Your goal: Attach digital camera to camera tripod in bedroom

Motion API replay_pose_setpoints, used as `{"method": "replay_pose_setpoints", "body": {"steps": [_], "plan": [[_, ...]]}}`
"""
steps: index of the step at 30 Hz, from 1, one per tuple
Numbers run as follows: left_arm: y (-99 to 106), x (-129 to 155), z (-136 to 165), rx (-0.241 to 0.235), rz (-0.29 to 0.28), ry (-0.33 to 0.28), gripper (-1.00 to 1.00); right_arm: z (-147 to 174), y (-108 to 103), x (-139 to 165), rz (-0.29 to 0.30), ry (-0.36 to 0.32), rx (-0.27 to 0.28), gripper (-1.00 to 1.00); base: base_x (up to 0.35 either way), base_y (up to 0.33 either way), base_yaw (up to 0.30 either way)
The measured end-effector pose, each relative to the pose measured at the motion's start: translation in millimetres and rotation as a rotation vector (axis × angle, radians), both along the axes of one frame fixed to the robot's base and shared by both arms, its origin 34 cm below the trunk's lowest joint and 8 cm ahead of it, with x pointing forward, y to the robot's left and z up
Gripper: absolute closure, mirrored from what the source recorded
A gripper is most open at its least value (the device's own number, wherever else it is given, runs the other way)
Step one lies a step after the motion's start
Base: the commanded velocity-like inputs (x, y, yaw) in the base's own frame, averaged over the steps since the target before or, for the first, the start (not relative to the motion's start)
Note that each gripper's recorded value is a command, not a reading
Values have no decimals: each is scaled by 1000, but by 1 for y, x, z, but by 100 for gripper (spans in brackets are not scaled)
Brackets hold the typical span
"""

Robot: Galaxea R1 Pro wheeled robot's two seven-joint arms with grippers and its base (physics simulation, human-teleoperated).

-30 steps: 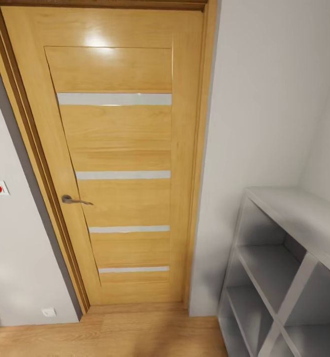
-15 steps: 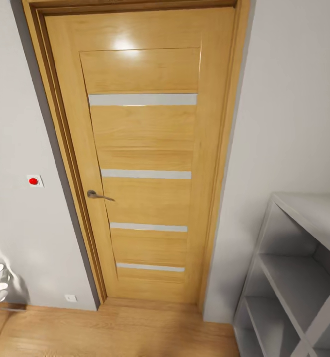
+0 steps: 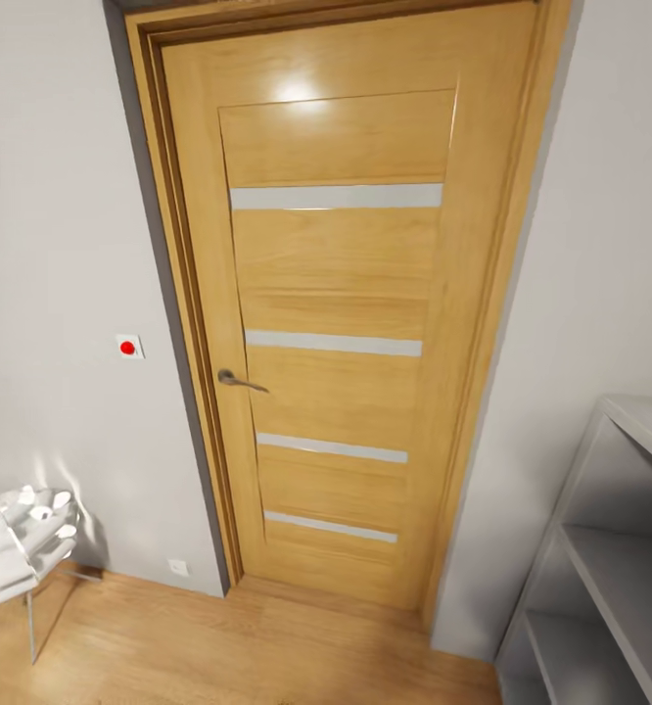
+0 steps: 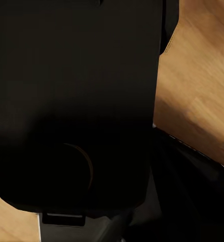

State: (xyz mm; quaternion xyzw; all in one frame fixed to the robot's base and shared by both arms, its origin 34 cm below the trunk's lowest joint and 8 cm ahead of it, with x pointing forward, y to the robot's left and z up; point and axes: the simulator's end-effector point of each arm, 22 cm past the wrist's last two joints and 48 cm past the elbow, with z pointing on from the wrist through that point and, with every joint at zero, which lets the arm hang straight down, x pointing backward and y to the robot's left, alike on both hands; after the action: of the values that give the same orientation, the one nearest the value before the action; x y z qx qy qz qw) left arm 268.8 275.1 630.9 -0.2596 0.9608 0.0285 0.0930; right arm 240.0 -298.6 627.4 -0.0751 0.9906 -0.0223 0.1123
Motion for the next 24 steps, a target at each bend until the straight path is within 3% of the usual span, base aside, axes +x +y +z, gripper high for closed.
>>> {"method": "replay_pose_setpoints", "body": {"steps": [7,24], "plan": [[11,6,2,14,-9,-13,100,0,0,1,0,-5,0,-100,0,0,270],[12,5,1,17,-13,-11,100,0,-1,-1,-7,4,-1,-100,0,0,292]]}}
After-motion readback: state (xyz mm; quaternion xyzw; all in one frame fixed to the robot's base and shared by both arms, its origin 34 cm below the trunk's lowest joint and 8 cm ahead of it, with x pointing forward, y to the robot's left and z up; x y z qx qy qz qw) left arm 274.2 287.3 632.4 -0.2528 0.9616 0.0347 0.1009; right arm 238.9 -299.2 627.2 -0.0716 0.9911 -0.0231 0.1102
